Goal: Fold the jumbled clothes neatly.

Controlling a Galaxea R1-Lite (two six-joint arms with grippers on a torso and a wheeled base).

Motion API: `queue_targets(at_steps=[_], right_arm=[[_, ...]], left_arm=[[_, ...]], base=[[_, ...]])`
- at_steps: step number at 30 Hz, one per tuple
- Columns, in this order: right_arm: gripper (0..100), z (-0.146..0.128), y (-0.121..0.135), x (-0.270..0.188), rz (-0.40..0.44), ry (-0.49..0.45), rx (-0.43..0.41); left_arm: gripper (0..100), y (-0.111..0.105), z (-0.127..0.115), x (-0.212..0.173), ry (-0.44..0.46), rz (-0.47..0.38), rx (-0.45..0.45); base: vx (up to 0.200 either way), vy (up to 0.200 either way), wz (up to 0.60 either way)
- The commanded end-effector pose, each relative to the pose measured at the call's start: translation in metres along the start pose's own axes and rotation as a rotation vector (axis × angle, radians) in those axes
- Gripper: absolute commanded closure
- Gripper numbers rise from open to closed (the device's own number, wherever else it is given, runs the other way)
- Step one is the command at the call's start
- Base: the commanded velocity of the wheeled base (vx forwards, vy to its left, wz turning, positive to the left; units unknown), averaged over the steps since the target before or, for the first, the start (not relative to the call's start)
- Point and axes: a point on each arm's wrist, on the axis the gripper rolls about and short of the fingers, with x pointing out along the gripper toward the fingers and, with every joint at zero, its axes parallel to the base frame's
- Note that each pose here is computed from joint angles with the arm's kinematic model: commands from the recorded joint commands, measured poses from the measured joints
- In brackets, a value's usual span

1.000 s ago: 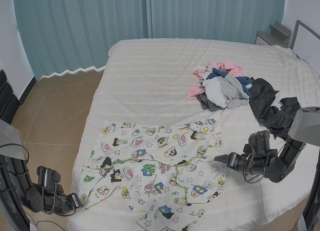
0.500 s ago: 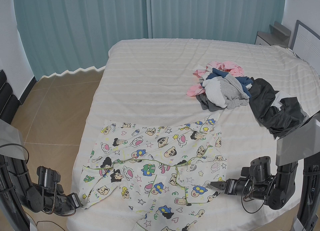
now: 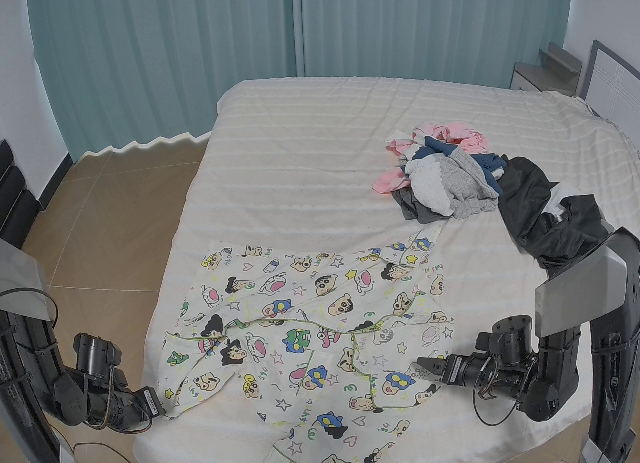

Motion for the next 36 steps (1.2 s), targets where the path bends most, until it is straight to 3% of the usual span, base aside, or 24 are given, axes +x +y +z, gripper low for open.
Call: queue_targets(at_steps=[1,4,5,21,27,36], right_arm=[[0,0.002,0.001,0.004,0.007,-0.013,-0.002],[0,0.0,0.0,0.007,0.002,-0.003,-0.006],[100,0.0,0.0,0.007,0.002,-0.003,-0.006],[100,0.025,-0.005,0.009,-0.007,-0.117,0.024],[100,0.048,-0.015,-0.009,-0.032,-0.198,0.058],[100,0.059,-0.034,-0.021,-0.088,-0.239,0.096]], left_arm=[[100,0.002,-0.004,-0.002,0.015,0.01,-0.004],[100,0.002,-0.004,-0.002,0.015,0.01,-0.004],[100,0.002,-0.004,-0.002,0.015,0.01,-0.004],[100,0.002,-0.004,-0.002,0.015,0.01,-0.004],[100,0.003,-0.004,-0.002,0.018,0.012,-0.004],[100,0.002,-0.005,-0.003,0.023,0.009,0.004]], base=[[0.0,0.0,0.0],[0.0,0.0,0.0],[0.0,0.0,0.0],[0.0,0.0,0.0],[0.0,0.0,0.0],[0.0,0.0,0.0]])
